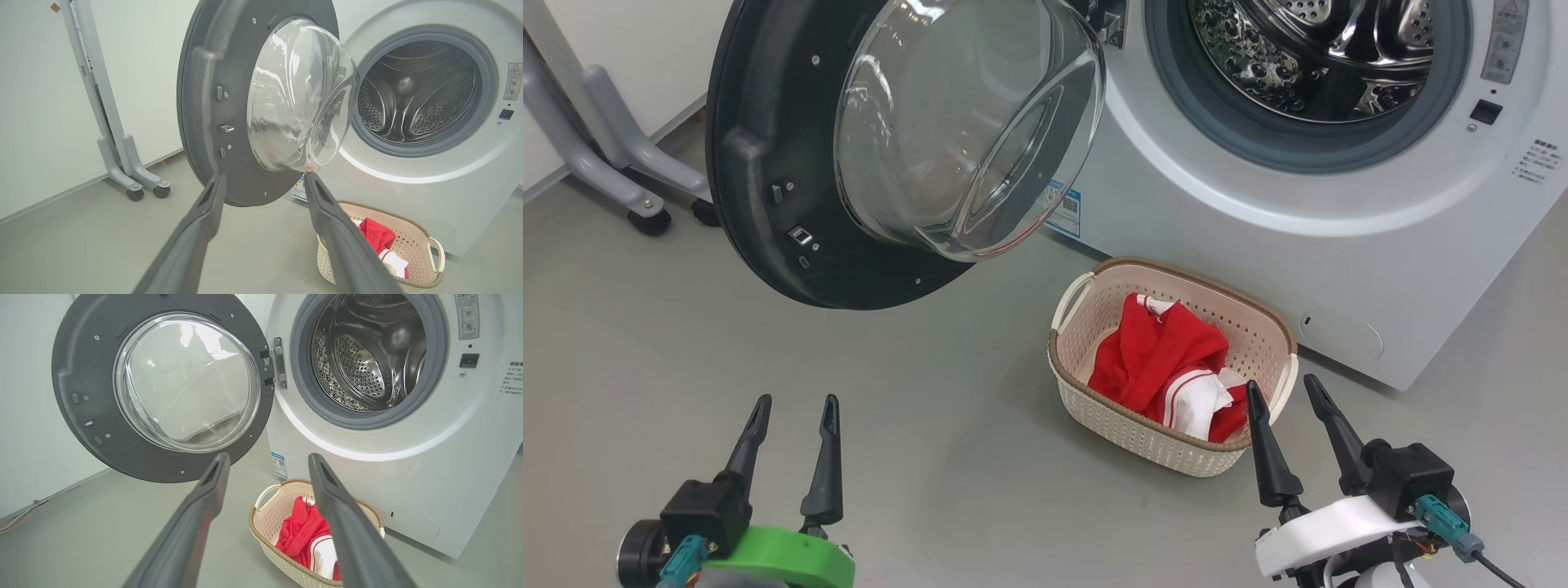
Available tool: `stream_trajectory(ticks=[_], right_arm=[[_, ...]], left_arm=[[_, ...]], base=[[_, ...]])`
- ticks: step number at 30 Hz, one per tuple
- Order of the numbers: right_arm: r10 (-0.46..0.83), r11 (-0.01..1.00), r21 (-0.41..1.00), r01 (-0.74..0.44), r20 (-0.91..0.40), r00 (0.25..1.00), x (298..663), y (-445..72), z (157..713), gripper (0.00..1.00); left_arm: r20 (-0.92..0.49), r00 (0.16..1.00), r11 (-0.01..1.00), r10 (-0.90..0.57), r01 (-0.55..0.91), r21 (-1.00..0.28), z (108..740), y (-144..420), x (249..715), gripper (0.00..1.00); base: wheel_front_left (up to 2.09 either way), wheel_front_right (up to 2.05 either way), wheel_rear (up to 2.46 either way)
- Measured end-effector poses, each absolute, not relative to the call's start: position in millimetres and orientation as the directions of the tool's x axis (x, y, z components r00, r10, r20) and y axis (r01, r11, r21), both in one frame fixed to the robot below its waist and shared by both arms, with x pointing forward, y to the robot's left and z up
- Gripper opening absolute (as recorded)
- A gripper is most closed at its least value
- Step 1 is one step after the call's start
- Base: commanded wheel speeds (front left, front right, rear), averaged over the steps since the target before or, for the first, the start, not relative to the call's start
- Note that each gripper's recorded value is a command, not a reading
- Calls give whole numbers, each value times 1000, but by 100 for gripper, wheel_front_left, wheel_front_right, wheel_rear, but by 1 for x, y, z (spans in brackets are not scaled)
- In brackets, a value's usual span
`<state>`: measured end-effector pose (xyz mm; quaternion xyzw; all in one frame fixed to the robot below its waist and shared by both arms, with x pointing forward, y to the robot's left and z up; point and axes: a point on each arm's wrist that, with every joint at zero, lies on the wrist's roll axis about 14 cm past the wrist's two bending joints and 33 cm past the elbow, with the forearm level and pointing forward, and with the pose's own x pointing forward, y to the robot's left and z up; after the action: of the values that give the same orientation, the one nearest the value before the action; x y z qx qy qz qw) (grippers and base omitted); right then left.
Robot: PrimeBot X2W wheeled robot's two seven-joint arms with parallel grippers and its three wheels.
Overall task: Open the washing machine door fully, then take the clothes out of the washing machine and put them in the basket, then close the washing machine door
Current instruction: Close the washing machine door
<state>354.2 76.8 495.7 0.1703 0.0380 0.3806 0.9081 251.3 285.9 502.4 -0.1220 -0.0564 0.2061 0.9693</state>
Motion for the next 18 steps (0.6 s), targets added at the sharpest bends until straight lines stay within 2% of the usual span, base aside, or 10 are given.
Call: stream_trajectory(ticks=[18], right_arm=[[698,659,337,-672,58,714,356,75,495,100]], left_arm=[[60,910,886,411,-383,-260,503,285,252,100]], base=[[0,0,0]])
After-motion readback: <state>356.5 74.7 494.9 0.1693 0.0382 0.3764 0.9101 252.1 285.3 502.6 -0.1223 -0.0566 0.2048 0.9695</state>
